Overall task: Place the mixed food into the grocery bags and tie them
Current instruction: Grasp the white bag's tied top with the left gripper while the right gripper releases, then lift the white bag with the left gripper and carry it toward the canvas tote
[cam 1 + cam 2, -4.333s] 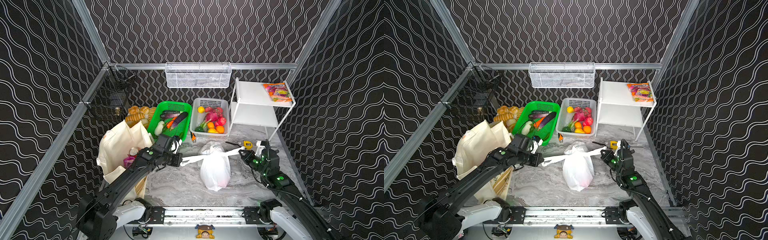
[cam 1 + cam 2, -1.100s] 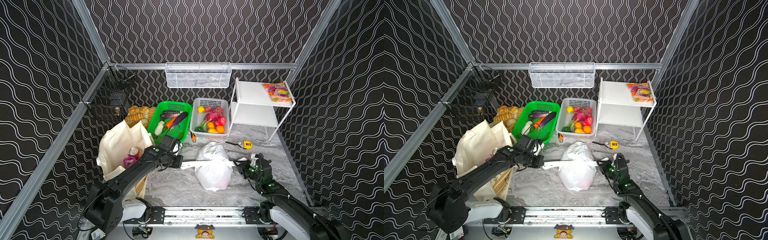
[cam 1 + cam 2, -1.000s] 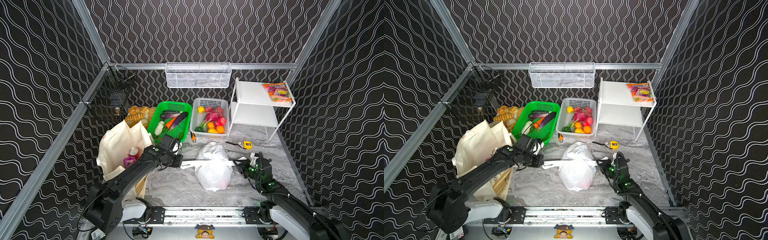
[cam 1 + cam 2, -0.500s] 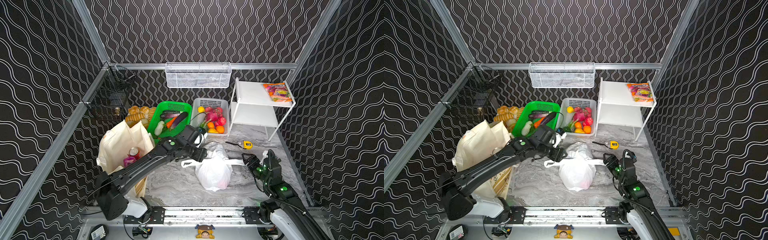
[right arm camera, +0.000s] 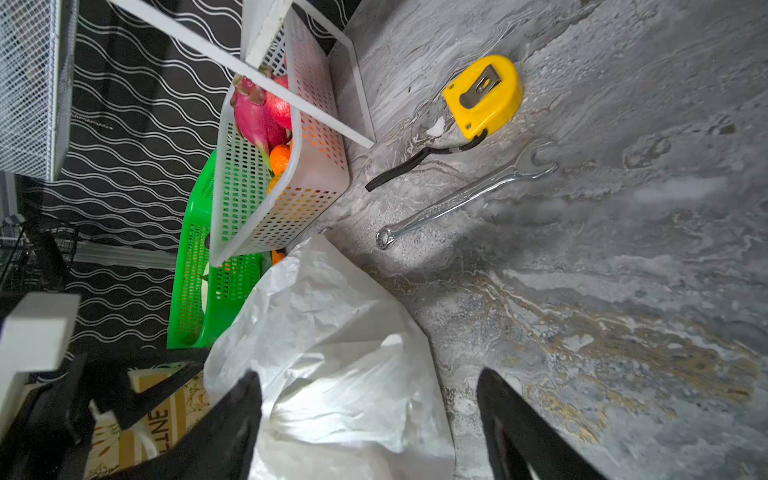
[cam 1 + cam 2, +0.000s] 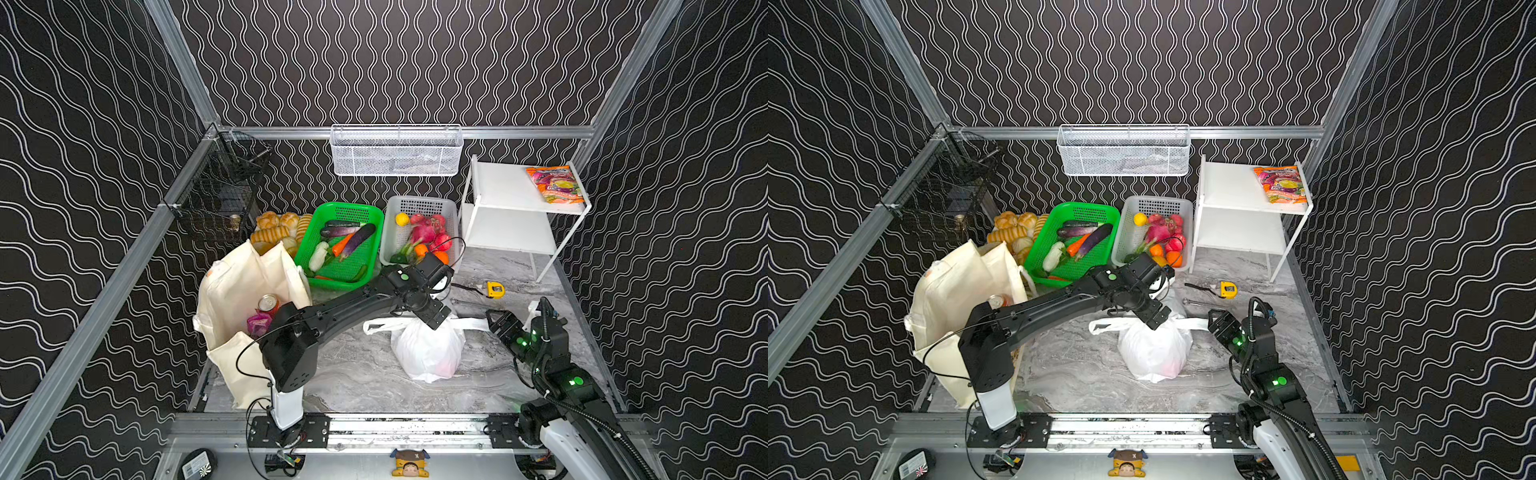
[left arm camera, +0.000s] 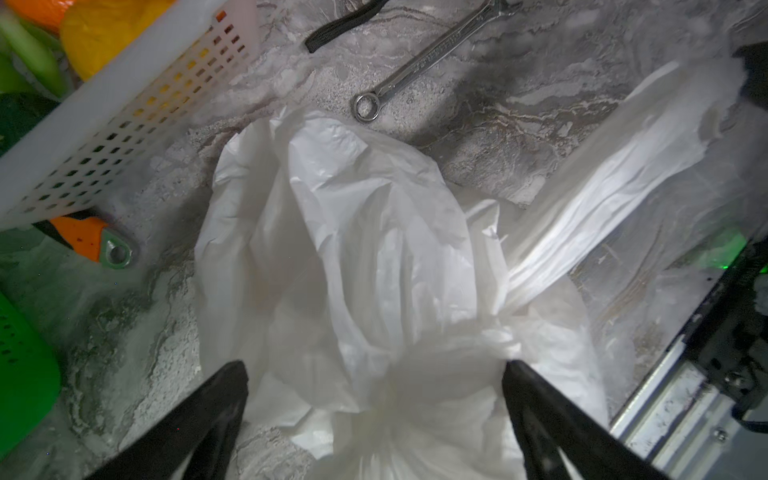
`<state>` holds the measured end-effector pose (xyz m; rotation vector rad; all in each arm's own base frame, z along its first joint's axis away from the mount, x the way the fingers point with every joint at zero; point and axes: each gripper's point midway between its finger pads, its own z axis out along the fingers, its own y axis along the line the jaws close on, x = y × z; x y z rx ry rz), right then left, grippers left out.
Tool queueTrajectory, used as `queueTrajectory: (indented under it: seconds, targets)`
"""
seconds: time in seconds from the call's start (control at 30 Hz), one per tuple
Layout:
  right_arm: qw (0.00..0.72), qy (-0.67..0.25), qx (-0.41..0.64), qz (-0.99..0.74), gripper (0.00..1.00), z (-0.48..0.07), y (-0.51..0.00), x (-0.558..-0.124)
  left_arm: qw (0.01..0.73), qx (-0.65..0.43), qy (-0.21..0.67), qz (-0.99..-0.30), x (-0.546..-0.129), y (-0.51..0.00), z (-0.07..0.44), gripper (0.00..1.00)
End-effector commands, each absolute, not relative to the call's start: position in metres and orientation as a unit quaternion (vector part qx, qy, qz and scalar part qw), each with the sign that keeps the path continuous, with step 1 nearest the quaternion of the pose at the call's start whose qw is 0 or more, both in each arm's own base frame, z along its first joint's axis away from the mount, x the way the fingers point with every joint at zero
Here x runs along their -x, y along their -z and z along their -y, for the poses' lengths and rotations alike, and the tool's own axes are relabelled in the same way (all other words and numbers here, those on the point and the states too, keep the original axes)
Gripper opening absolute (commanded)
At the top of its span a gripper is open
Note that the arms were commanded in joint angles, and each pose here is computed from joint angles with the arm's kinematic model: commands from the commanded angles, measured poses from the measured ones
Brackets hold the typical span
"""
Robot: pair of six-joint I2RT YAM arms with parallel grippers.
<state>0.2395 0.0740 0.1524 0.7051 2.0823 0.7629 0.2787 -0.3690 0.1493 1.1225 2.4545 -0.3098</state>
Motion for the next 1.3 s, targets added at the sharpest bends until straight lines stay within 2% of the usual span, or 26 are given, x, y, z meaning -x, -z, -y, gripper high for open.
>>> queueTrajectory:
  seconds: [0.0, 0.27, 0.4, 0.53, 0.57, 0.63, 0.7, 0.77, 0.87, 1.03, 1.27]
  targets:
    - [0.394, -0.315, -0.256, -0.825, 0.82, -0.082, -0.155, -0.24, 0.172, -0.437, 0.124, -0.874, -0.266, -0.14, 0.373, 0.99]
    - [0.377, -0.318, -0.243, -0.836, 0.82, -0.089, -0.154, -0.241, 0.104, -0.457, 0.153, -0.87, -0.244, -0.116, 0.378, 0.99]
    - [0.375, -0.322, -0.254, -0.832, 0.81, -0.089, -0.158, -0.243, 0.097, -0.461, 0.158, -0.868, -0.238, -0.113, 0.375, 0.97]
    - [0.372, -0.319, -0.258, -0.832, 0.81, -0.089, -0.161, -0.245, 0.099, -0.467, 0.17, -0.862, -0.232, -0.117, 0.374, 0.76]
    - [0.371, -0.319, -0.259, -0.833, 0.81, -0.089, -0.161, -0.246, 0.095, -0.468, 0.174, -0.861, -0.23, -0.117, 0.374, 0.67]
    - [0.369, -0.321, -0.261, -0.833, 0.81, -0.089, -0.161, -0.246, 0.09, -0.472, 0.181, -0.858, -0.226, -0.118, 0.375, 0.41]
    - [0.368, -0.323, -0.26, -0.832, 0.81, -0.09, -0.163, -0.246, 0.093, -0.473, 0.184, -0.857, -0.225, -0.12, 0.373, 0.23]
    - [0.368, -0.323, -0.264, -0.831, 0.81, -0.089, -0.162, -0.245, 0.103, -0.471, 0.189, -0.855, -0.226, -0.127, 0.374, 0.11]
    - [0.373, -0.321, -0.268, -0.828, 0.81, -0.086, -0.162, -0.242, 0.119, -0.472, 0.202, -0.85, -0.225, -0.142, 0.376, 0.0]
    - [0.39, -0.306, -0.275, -0.824, 0.81, -0.077, -0.163, -0.24, 0.162, -0.469, 0.218, -0.84, -0.226, -0.176, 0.375, 0.0]
    - [0.428, -0.288, -0.267, -0.814, 0.81, -0.067, -0.179, -0.24, 0.279, -0.46, 0.222, -0.813, -0.232, -0.258, 0.358, 0.0]
